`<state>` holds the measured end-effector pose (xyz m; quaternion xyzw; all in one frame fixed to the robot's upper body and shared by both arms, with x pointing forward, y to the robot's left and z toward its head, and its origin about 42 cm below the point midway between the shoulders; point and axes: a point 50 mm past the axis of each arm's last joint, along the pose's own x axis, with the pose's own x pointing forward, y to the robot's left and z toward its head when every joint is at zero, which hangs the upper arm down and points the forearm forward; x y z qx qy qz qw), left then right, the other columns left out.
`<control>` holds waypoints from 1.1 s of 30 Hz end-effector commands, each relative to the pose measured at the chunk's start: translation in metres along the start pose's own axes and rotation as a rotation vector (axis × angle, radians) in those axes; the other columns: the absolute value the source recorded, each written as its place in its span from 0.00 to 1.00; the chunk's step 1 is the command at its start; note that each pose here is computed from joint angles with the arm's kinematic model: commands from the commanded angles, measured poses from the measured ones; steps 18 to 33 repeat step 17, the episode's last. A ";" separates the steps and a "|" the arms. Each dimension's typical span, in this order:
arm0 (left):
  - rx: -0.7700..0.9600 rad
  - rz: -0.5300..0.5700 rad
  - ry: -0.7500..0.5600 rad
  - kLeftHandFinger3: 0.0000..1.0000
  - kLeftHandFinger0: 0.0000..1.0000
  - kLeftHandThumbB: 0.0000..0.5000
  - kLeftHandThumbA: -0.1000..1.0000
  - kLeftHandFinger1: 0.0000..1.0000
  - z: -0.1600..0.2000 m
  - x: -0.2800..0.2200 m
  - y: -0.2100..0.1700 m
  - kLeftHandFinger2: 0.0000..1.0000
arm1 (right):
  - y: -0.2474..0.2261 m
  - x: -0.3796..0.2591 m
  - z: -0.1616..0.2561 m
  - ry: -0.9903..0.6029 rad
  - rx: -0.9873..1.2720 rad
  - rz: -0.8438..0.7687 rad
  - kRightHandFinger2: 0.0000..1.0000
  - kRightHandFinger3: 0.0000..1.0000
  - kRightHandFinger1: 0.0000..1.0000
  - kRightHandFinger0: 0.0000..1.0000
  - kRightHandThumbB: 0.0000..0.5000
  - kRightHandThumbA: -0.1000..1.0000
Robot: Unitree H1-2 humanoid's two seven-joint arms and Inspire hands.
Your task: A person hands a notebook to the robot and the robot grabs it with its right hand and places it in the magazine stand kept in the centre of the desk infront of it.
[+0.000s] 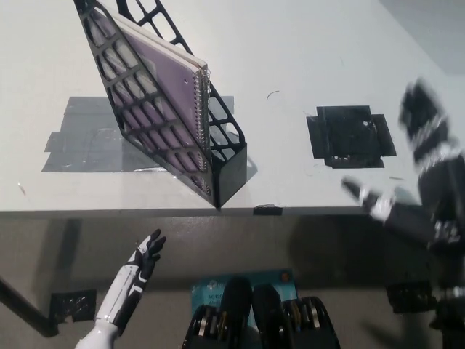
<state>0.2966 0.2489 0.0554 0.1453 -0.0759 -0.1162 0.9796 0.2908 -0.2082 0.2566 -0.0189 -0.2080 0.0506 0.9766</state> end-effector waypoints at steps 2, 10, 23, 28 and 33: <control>0.013 -0.022 -0.038 1.00 1.00 1.00 1.00 1.00 0.004 -0.004 -0.003 1.00 | -0.006 -0.027 -0.039 0.051 0.033 0.013 1.00 1.00 1.00 1.00 0.34 0.95; 0.003 -0.039 -0.009 1.00 1.00 1.00 1.00 1.00 -0.002 -0.018 -0.010 1.00 | 0.011 -0.068 -0.098 0.241 0.037 0.026 1.00 1.00 1.00 1.00 0.24 0.95; -0.010 -0.021 0.001 1.00 1.00 1.00 1.00 1.00 -0.005 -0.022 -0.012 1.00 | 0.018 -0.068 -0.113 0.323 -0.015 0.090 1.00 1.00 1.00 1.00 0.24 0.96; -0.010 -0.021 0.001 1.00 1.00 1.00 1.00 1.00 -0.005 -0.022 -0.012 1.00 | 0.018 -0.068 -0.113 0.323 -0.015 0.090 1.00 1.00 1.00 1.00 0.24 0.96; -0.010 -0.021 0.001 1.00 1.00 1.00 1.00 1.00 -0.005 -0.022 -0.012 1.00 | 0.018 -0.068 -0.113 0.323 -0.015 0.090 1.00 1.00 1.00 1.00 0.24 0.96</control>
